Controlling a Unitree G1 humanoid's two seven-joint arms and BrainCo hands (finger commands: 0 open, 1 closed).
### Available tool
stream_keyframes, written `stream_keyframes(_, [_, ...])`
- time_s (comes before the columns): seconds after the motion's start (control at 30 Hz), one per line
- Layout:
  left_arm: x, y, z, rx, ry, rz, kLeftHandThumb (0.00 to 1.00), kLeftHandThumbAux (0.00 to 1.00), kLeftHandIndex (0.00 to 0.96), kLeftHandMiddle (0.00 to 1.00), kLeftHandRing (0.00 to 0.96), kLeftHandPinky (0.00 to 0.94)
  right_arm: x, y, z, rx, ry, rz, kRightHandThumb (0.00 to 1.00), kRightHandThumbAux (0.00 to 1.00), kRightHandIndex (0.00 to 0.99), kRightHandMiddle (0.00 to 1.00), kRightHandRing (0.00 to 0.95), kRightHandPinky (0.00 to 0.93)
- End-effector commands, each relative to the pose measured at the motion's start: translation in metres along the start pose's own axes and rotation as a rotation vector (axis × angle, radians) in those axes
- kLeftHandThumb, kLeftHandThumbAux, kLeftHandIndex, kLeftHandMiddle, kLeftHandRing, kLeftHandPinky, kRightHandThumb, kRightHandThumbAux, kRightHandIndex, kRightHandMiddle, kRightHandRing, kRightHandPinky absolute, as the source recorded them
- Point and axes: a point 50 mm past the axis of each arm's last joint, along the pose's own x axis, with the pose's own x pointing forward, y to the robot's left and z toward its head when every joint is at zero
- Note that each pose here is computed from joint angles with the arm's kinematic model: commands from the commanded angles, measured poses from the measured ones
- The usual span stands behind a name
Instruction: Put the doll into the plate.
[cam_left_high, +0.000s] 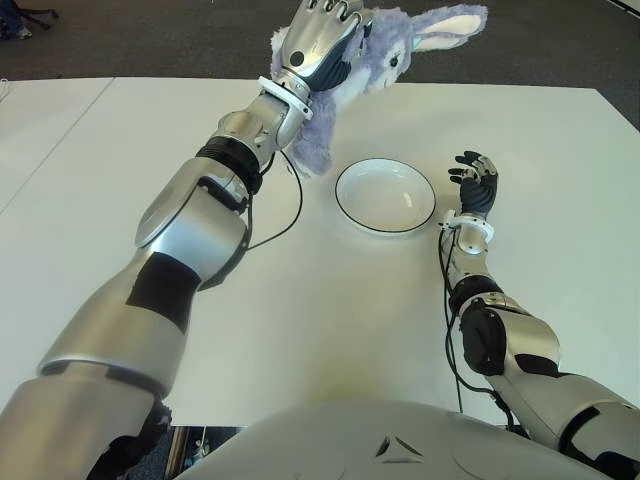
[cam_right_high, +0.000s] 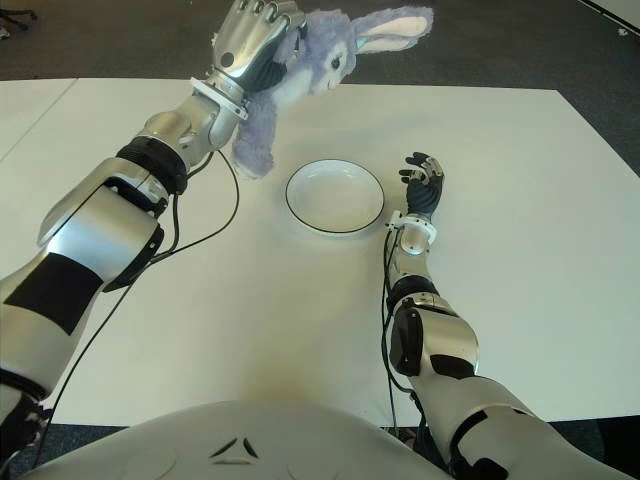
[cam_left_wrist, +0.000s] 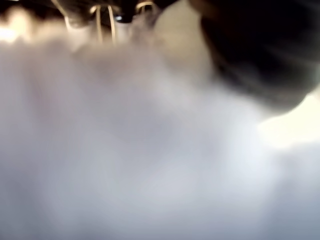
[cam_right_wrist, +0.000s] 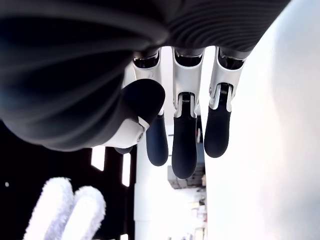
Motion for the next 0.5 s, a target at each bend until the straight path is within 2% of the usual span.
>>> stream_keyframes(0.03, [0.012, 0.015, 0.004, 0.025, -0.089, 0.071, 0.735, 0.697, 0.441, 0.831, 0.828, 0.844, -0.103, -0.008, -0.102, -0.045, 0.49, -0.017, 1.0, 0.669, 0.313, 0.344, 0.463, 0.236])
stream_keyframes(0.07, [0.012, 0.015, 0.004, 0.023, -0.09, 0.071, 0.735, 0.697, 0.441, 0.831, 0.829, 0.845, -0.103, -0.008, -0.102, -0.046, 0.49, -0.017, 1.0, 0.661, 0.312, 0.343, 0.464, 0.193])
stream_keyframes(0.23, [0.014, 0.017, 0.008, -0.01, -0.111, 0.082, 0.736, 0.697, 0.441, 0.83, 0.829, 0.841, -0.102, -0.008, -0.102, -0.049, 0.489, -0.017, 1.0, 0.658, 0.314, 0.33, 0.464, 0.13])
stream_keyframes(0.5, [0.013, 0.013, 0.019, -0.066, -0.133, 0.088, 0.737, 0.696, 0.441, 0.826, 0.824, 0.841, -0.103, -0.007, -0.102, -0.038, 0.493, -0.015, 1.0, 0.658, 0.312, 0.321, 0.464, 0.135])
